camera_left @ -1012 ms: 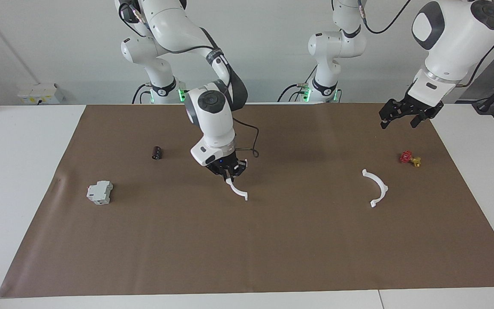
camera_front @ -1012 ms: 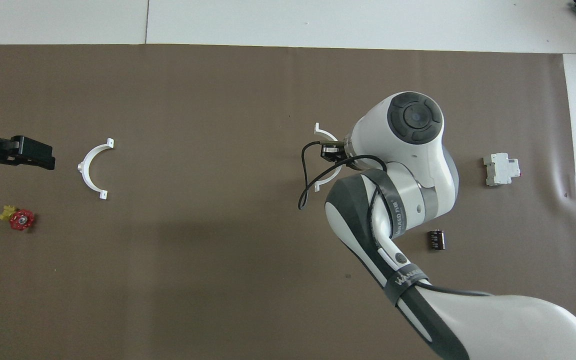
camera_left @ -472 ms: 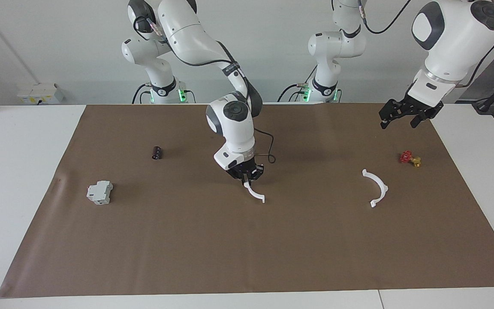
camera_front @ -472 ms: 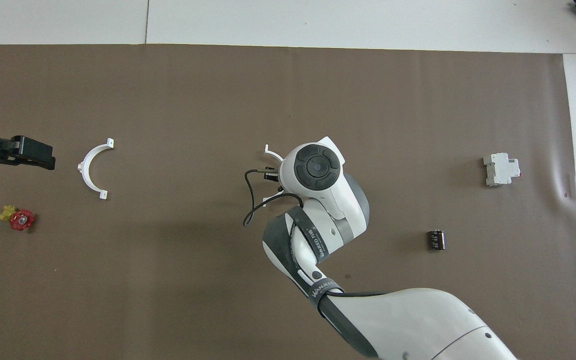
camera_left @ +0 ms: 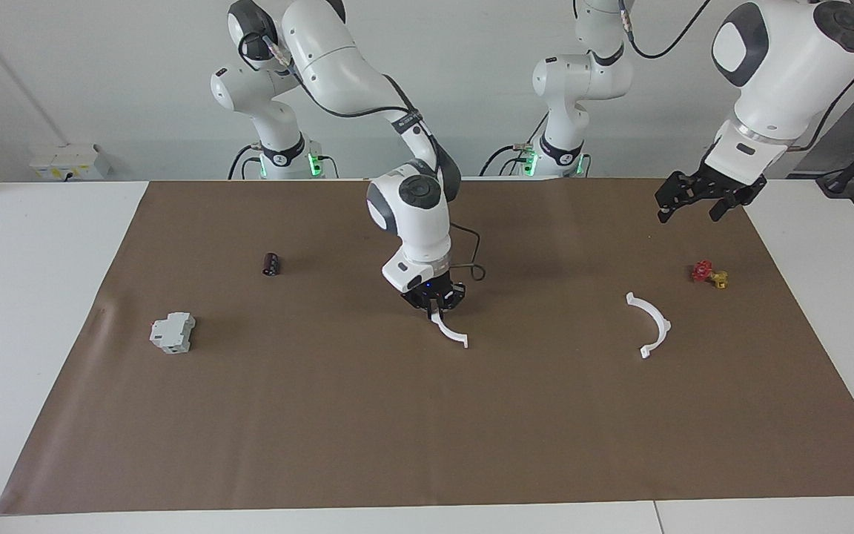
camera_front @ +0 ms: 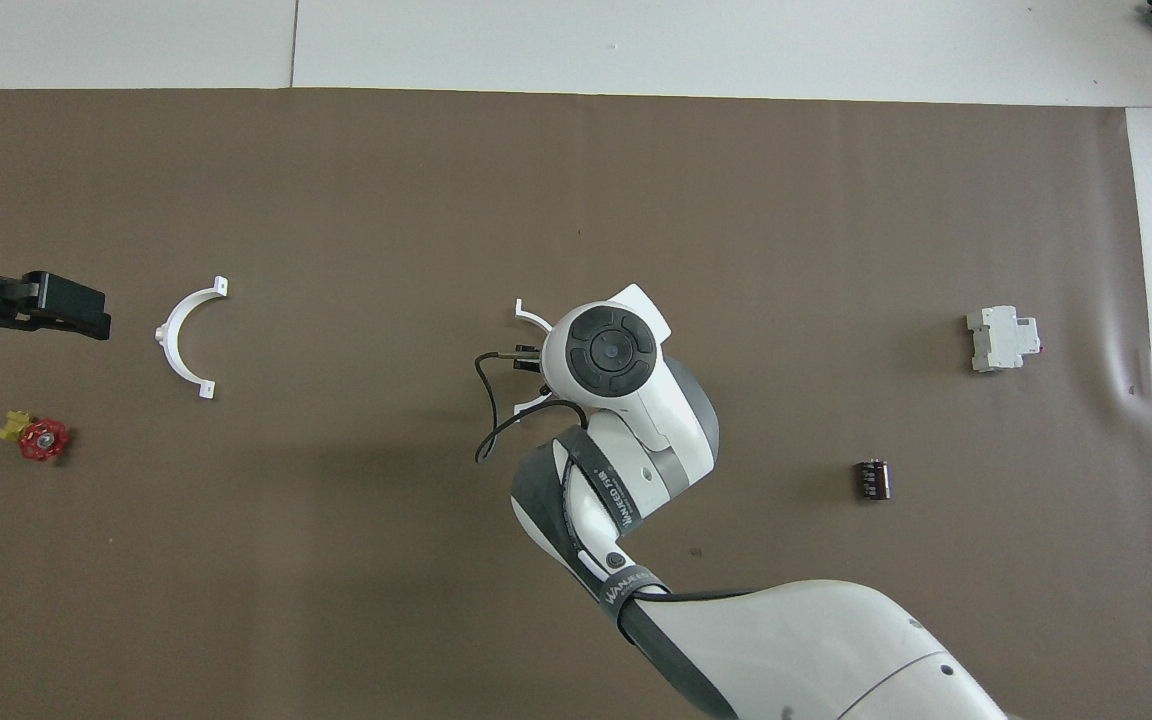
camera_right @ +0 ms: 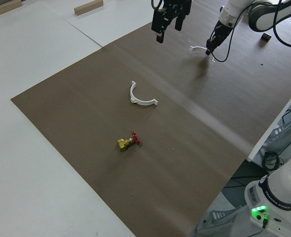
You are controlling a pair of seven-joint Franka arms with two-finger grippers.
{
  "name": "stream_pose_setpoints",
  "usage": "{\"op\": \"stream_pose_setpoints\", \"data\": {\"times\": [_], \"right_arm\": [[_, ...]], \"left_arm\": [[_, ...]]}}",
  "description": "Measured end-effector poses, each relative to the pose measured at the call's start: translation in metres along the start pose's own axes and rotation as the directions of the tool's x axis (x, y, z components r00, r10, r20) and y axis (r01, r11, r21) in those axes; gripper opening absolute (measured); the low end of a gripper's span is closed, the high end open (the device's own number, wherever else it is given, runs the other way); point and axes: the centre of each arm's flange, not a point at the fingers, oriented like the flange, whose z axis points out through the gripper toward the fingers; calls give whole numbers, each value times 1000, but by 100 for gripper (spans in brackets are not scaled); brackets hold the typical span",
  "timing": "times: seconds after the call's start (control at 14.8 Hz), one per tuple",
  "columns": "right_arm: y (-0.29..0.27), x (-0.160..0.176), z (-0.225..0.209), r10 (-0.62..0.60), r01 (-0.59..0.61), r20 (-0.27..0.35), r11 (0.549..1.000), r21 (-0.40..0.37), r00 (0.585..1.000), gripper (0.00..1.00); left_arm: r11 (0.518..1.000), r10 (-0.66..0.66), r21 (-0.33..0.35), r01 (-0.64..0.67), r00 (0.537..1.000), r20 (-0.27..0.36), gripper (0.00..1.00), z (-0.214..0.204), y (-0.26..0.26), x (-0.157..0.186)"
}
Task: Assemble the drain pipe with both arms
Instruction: 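Carry the half-ring with the right gripper toward the table center, then release the half-ring and withdraw the right gripper to rest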
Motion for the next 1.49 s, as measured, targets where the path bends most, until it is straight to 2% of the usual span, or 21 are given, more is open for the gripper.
{"op": "stream_pose_setpoints", "data": {"times": [0.34, 0.4, 0.74, 0.88, 0.94, 1.15, 1.28, 1.49], "right_arm": [[-5, -6, 3, -12, 12, 1, 1000, 0, 1000, 21], [-5, -5, 3, -11, 11, 1, 1000, -1, 1000, 26], [-6, -3, -2, -11, 11, -3, 1000, 1, 1000, 77], [-2, 6, -23, -2, 2, -7, 1000, -4, 1000, 96], [4, 13, -42, 8, -8, -9, 1000, -8, 1000, 100], [47, 45, -113, 25, -25, -24, 1000, -8, 999, 100], [94, 71, -152, 34, -34, -35, 999, -7, 999, 100], [169, 104, -188, 42, -43, -45, 999, -18, 998, 100]], "left_arm": [[1000, 0, 0, 0, 1000, 0, 100, 0, 0, 0], [1000, 0, 0, 0, 1000, 0, 100, 0, 0, 0], [1000, 0, 0, 0, 1000, 0, 100, 0, 0, 0], [1000, 0, 0, 0, 1000, 0, 100, 0, 0, 0], [1000, 0, 0, 0, 1000, 0, 100, 0, 0, 0], [1000, -1, 1, 1, 1000, 1, 100, 2, -7, 1], [1000, 14, 1, -14, 1000, 3, 100, 8, -20, 3], [1000, 4, 2, -4, 1000, -5, 100, 32, -40, 14]]}}
